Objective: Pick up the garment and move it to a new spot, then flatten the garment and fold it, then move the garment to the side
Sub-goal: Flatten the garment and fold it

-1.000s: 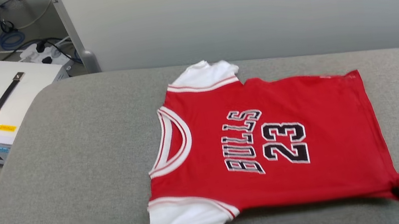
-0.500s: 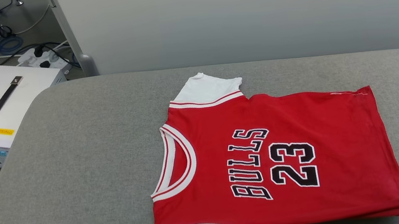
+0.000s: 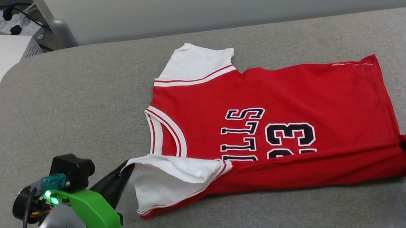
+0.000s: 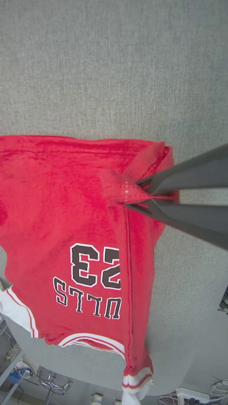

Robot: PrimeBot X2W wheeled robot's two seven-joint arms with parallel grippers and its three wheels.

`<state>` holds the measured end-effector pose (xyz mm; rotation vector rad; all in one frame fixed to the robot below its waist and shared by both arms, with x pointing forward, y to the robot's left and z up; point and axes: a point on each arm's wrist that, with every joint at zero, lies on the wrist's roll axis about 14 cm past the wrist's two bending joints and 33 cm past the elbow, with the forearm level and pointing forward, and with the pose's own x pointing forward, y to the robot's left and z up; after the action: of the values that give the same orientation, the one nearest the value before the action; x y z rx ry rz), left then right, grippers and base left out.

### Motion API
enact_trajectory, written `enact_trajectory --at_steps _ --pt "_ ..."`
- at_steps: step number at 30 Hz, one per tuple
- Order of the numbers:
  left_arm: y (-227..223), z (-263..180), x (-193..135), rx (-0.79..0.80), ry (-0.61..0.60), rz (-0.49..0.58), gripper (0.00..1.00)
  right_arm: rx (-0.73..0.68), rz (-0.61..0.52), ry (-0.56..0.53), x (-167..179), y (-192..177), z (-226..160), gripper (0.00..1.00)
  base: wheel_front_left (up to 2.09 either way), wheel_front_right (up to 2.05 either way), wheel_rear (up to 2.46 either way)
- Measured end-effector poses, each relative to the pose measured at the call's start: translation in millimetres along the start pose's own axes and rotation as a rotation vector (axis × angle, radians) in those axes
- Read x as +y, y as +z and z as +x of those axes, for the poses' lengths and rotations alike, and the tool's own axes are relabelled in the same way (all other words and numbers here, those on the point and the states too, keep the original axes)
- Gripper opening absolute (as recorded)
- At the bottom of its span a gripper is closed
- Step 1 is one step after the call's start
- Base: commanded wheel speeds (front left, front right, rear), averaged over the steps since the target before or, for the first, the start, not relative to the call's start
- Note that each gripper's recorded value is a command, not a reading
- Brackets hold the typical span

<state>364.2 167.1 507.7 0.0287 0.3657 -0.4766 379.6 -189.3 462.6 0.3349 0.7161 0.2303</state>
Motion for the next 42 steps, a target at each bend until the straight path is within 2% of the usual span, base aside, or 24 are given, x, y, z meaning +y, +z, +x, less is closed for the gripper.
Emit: enact_trajectory --at_steps 10,22,23,24,25,31,37,42 --pt "-24 57 23 0.148 -0.017 0.031 0.0 0.084 0.002 -0.069 -22 -5 34 0.0 0.0 0.0 0.0" --pt "-75 92 34 0.298 -0.018 0.038 0.0 0.138 -0.005 -0.096 -32 -19 58 0.0 0.0 0.0 0.0" --pt "-75 93 34 0.295 -0.016 0.037 0.26 0.139 -0.007 -0.097 -33 -20 59 0.0 0.0 0.0 0.0" --pt "-74 95 35 0.285 -0.013 0.039 1.0 0.136 -0.01 -0.099 -33 -19 59 0.29 0.0 0.0 0.0" --pt "-73 96 36 0.274 -0.005 0.037 1.0 0.131 -0.02 -0.103 -34 -18 60 1.0 0.0 0.0 0.0" --pt "-69 94 46 0.227 0.064 0.011 1.0 0.062 -0.032 -0.095 -30 -6 59 1.0 0.0 0.0 0.0" --pt "-32 85 56 0.061 0.152 -0.045 1.0 -0.049 -0.101 -0.07 -16 17 43 1.0 0.0 0.0 0.0" --pt "-15 63 61 -0.052 0.239 -0.091 1.0 -0.082 -0.158 -0.083 -12 15 24 1.0 0.0 0.0 0.0"
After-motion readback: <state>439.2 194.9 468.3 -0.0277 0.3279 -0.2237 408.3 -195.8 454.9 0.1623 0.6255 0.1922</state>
